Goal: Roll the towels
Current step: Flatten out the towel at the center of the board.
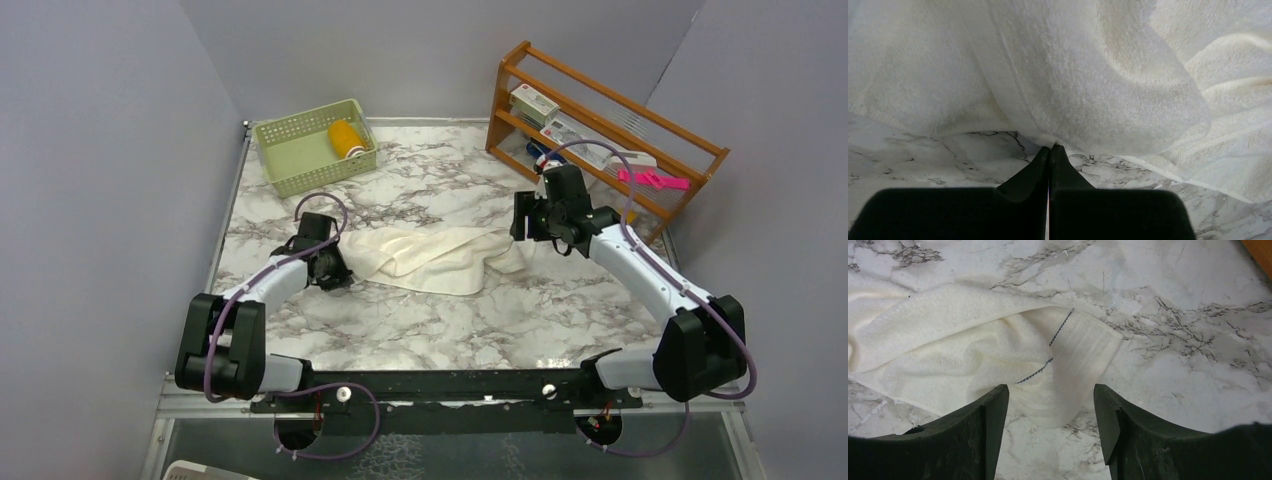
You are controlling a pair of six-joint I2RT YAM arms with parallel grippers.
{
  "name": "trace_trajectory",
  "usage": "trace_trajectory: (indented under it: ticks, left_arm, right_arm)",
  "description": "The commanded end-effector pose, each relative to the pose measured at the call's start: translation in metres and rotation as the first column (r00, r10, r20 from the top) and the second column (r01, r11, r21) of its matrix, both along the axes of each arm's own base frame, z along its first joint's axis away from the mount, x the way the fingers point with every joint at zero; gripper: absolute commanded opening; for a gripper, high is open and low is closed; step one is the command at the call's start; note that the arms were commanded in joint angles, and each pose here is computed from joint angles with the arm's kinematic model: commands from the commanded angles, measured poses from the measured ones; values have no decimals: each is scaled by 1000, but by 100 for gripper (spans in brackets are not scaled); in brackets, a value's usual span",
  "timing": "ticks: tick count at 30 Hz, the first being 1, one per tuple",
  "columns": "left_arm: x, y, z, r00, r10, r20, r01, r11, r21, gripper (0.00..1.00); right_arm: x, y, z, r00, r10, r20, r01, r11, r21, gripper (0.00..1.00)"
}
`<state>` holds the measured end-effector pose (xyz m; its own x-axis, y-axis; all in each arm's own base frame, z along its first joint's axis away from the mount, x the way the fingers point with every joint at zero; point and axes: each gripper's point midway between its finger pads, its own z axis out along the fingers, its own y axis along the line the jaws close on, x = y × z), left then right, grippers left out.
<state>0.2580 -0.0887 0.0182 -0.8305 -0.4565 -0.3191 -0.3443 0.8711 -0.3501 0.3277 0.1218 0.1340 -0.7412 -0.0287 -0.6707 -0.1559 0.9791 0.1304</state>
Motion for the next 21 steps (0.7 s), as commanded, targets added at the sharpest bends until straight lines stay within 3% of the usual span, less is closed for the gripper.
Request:
trace_trajectory:
  ticks: [1,7,11,21]
  left_arm:
    - [5,8,23,999,-21,26,20,999,48,0]
    - [57,39,124,971,69,227,-63,997,-33,0]
    - [84,65,165,940,125,317,-113,992,-57,0]
    - [100,66,160,943,117,313,-98,992,-75,0]
  right_arm:
    - [10,-10,-11,997,-72,-28,73,996,44,64]
    - [25,-28,-48,976,-185,-112,190,981,43,63]
    - [32,-25,-69,969,-190,-157,198,979,39,57]
    - [38,-38,-110,951,-237,-200,229,971,-60,50]
